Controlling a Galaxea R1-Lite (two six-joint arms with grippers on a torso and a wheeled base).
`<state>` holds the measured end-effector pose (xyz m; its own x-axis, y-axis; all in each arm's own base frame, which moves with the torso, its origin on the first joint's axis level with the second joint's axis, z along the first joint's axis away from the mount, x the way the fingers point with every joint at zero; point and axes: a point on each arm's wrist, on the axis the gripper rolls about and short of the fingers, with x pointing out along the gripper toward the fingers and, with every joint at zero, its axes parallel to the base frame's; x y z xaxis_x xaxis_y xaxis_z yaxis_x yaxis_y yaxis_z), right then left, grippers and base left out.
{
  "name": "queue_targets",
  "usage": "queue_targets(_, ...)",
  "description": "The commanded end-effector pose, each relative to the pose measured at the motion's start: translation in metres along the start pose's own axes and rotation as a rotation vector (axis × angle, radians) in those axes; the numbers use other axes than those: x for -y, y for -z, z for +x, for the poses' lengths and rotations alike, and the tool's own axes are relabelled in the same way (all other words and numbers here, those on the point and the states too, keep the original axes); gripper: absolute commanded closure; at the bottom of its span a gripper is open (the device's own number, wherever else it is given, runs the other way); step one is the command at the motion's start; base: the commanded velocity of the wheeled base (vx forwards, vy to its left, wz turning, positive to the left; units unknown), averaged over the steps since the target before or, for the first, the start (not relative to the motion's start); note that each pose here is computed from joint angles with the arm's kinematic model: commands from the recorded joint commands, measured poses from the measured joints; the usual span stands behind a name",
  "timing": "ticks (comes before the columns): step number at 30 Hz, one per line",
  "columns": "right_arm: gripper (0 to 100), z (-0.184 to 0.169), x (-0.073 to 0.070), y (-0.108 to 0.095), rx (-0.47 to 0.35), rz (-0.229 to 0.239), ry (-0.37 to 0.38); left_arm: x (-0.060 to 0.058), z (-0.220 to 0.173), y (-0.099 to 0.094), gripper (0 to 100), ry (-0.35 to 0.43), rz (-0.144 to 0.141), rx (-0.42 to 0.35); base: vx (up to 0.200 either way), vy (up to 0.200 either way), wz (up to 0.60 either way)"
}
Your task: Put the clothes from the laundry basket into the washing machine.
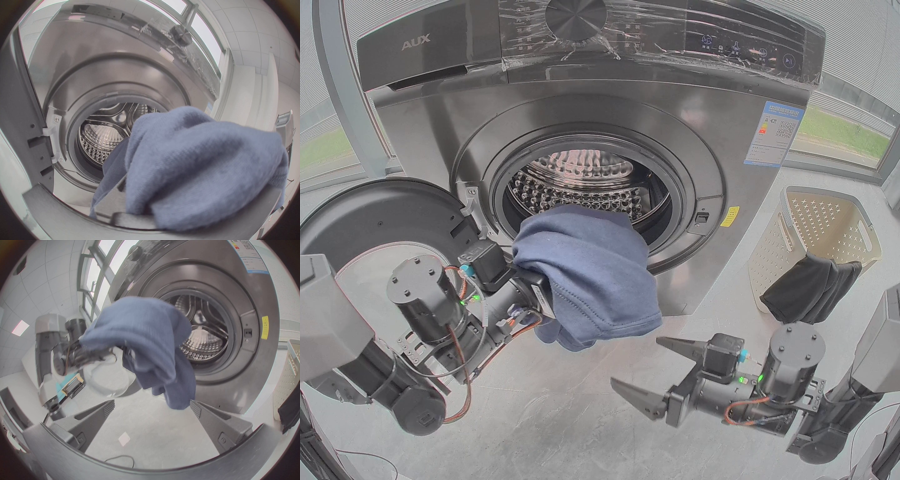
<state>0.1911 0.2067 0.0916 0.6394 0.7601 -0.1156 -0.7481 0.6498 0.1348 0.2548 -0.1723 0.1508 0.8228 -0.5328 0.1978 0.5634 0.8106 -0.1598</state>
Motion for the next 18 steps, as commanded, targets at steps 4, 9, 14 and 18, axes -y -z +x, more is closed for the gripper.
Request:
queue_targets(4, 0, -0.040, -0.012, 0.009, -0.041, -0.003, -0.045, 0.005, -0.048, -0.026, 100, 0.056, -0.020, 0.008, 0.000, 0.000, 0.00)
queue_targets(9, 0, -0.060, 0.003, -0.010, 0.042, -0.002, 0.031, 0.006, -0.065, -0.033, 100, 0.078, -0.020, 0.012, 0.000, 0.000, 0.00)
queue_targets(14, 0, -0.067, 0.018, -0.022, 0.098, -0.007, 0.092, 0.007, -0.070, -0.040, 100, 0.093, -0.021, 0.033, 0.000, 0.000, 0.00)
queue_targets(18, 0, -0.070, 0.029, -0.024, 0.104, -0.004, 0.130, 0.007, -0.072, -0.037, 100, 0.100, -0.019, 0.019, 0.000, 0.000, 0.00)
